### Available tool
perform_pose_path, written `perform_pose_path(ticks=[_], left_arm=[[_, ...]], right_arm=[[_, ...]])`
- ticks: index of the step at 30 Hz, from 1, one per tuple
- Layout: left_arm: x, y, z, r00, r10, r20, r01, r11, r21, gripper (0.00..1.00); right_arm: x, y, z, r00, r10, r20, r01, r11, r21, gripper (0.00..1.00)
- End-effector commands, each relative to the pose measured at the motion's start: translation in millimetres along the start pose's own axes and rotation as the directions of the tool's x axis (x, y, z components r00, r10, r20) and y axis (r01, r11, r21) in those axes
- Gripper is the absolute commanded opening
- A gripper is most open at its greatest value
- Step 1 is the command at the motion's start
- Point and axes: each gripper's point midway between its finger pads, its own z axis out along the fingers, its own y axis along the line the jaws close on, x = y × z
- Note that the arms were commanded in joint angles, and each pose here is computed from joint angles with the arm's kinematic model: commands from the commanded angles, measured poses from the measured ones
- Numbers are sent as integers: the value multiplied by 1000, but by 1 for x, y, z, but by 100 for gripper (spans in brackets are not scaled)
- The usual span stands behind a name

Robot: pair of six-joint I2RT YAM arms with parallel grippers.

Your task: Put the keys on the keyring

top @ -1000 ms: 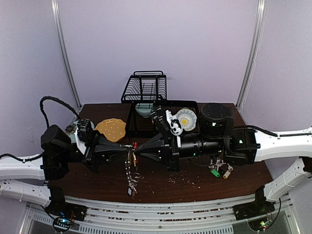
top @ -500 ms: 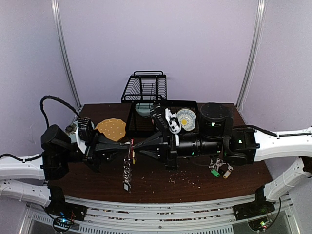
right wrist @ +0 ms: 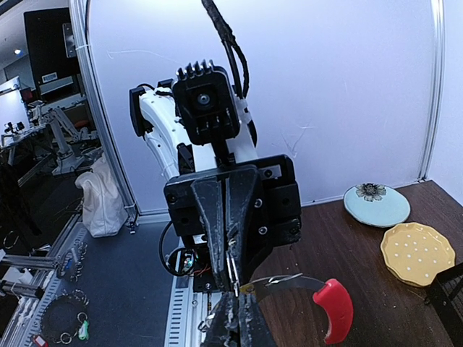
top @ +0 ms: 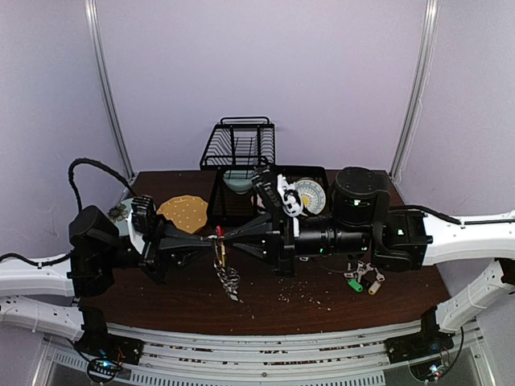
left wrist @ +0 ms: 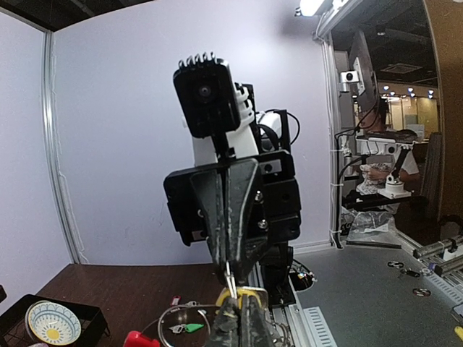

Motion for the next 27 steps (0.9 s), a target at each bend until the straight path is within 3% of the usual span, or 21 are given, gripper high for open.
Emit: perform_pose_path(ticks=[1, 11, 18, 27], left_arm=[[-11, -9, 0, 998, 58, 22, -59, 997, 41, 0], [9, 34, -2, 971, 171, -166, -201, 963, -179, 0], [25, 48, -2, 944, 199, -263, -268, 928, -259, 0], [16, 56, -6, 951, 211, -226, -278, 902, -330, 0]], right_arm=[[-22, -16, -9, 999, -9, 50, 5, 997, 78, 0], [-4, -24, 2, 998, 18, -55, -12, 994, 109, 0], [7, -27, 19, 989, 77, -125, -63, 992, 111, 0], [18, 5, 43, 976, 95, -197, -104, 994, -38, 0]])
